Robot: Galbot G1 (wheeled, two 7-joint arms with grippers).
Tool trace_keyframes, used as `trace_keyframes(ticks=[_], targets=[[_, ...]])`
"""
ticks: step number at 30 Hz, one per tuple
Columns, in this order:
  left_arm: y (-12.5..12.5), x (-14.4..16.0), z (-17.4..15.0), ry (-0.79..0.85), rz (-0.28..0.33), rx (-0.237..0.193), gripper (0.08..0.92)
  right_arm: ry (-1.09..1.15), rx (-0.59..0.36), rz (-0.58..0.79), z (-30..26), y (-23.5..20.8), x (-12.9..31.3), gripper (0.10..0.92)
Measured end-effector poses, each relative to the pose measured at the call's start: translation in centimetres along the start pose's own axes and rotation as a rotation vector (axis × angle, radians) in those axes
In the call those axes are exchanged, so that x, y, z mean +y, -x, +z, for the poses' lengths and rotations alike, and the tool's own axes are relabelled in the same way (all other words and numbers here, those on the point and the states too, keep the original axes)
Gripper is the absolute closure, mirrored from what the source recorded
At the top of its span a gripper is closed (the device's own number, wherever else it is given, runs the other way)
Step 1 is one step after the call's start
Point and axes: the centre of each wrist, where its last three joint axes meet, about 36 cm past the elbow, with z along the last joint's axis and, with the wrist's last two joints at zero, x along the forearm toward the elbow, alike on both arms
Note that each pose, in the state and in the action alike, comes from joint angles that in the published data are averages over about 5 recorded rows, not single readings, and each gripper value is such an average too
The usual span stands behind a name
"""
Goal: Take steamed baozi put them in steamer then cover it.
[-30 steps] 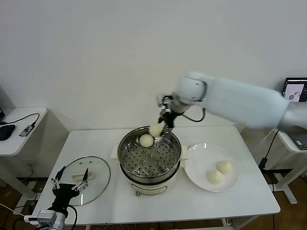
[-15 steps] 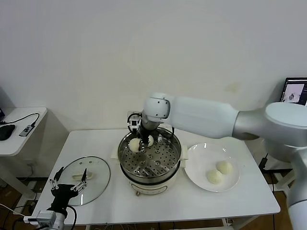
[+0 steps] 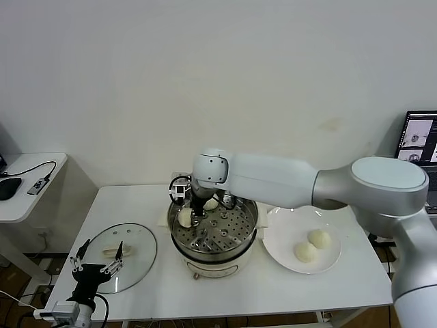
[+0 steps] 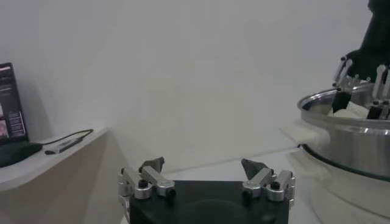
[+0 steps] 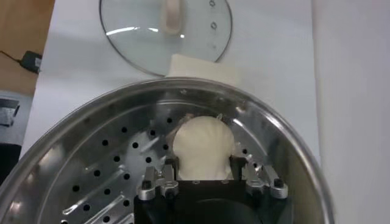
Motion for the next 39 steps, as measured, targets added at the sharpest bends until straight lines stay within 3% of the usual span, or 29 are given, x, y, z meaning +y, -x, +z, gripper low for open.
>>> trace_keyframes(ticks=[7,10,18,28,39], targets=[[0.1,0.1,0.1,0.002,-0.001,0.001,0.177,-0.014,0.006,-0.002,0.5,-1.7,0.0,0.244],[0.2,0.2,0.1,0.005,0.000,0.002,0.177,-0.027,0.012,-0.003,1.2,-3.4,-0.2,0.207],[0.3,0.0,-0.3,0.005,0.009,-0.006,0.177,-0.074,0.037,-0.005,5.8,-9.5,-0.2,0.199],[0.0,-0.5,-0.4,0.007,0.025,-0.005,0.177,-0.119,0.049,-0.025,16.1,-15.5,1.9,0.200],[-0.6,-0.2,-0.2,0.017,0.020,0.008,0.177,-0.085,0.079,-0.029,27.3,-15.6,6.1,0.200]])
